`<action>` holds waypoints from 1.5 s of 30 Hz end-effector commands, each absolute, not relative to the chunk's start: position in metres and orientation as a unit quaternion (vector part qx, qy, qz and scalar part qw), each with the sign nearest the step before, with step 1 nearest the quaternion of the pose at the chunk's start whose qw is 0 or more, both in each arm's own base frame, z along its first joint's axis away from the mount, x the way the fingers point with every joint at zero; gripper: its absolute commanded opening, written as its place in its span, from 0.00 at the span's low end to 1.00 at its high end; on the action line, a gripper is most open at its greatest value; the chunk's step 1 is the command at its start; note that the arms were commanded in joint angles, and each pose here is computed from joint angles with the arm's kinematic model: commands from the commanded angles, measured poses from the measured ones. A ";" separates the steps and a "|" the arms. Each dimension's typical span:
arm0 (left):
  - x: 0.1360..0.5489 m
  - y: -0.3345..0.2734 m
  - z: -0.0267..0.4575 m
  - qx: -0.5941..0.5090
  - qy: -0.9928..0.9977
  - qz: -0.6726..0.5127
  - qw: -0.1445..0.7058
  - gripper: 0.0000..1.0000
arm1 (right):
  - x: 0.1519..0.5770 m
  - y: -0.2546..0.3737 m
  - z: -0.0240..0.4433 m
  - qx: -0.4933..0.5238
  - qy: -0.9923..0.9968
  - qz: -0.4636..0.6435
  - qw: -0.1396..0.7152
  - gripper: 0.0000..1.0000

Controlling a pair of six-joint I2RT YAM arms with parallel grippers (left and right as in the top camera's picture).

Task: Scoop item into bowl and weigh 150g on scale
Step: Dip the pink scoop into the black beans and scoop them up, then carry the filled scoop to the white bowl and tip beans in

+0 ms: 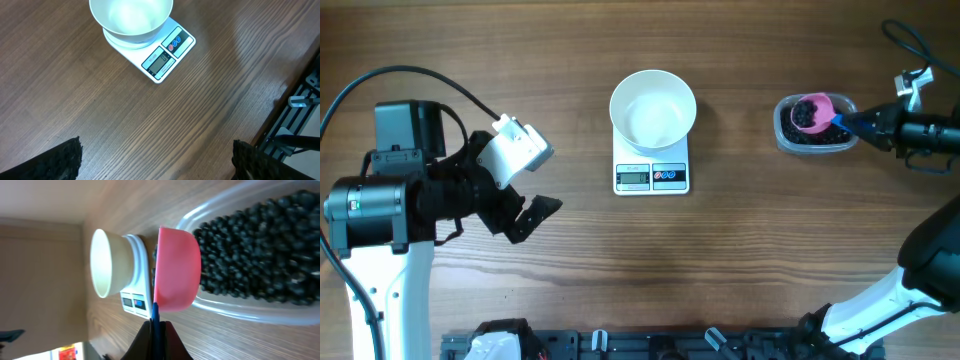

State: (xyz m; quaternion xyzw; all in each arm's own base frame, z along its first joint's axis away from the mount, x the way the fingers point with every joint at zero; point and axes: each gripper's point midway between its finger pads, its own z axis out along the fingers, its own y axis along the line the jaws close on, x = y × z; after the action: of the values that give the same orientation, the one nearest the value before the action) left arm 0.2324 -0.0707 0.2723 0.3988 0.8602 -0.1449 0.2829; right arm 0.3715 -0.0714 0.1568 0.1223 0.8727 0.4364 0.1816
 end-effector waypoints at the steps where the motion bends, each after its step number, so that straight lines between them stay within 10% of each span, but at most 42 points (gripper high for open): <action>1: 0.232 -0.071 0.270 0.395 0.863 -0.148 0.278 1.00 | 0.374 -0.047 0.196 0.096 0.853 0.466 0.216 0.04; 19: 0.232 -0.071 0.270 0.395 0.863 -0.148 0.278 1.00 | 0.397 0.133 0.224 -0.152 0.879 0.383 0.241 0.04; 45: 0.232 -0.071 0.270 0.395 0.863 -0.148 0.278 1.00 | 0.426 0.185 0.194 -0.330 0.874 0.164 0.318 0.04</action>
State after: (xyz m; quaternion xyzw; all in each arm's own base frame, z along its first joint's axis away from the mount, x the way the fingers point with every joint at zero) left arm 0.2324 -0.0707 0.2721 0.3987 0.8603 -0.1451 0.2826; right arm 0.4242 0.1825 0.1998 -0.3113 0.8780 0.1807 0.3156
